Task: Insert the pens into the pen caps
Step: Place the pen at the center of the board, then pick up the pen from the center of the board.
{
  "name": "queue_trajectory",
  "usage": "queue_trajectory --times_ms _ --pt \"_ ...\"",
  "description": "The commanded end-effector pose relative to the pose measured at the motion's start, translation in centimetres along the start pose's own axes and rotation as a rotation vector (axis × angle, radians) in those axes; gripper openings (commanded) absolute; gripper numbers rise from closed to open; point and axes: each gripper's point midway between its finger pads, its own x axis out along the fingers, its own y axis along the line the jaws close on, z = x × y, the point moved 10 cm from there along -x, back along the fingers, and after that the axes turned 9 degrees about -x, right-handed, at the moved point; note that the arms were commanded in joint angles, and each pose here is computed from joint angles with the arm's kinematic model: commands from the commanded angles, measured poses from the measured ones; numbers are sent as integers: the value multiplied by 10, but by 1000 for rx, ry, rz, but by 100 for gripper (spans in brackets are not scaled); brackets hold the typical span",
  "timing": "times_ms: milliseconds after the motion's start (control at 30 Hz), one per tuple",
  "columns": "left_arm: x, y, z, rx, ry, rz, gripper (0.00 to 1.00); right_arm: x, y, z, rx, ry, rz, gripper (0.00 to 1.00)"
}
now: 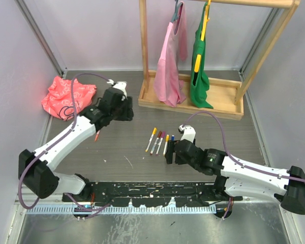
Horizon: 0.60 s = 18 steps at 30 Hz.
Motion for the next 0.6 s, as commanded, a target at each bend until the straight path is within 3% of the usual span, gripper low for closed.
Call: queue_trajectory --times_ms 0,200,567 --pt "-24 40 16 -2 -23 100 53 -5 4 7 37 -21 30 81" --pt "-34 82 12 -44 7 234 54 -8 7 6 33 6 67 81" --pt "16 139 -13 -161 78 450 51 -18 7 5 -6 39 126 81"
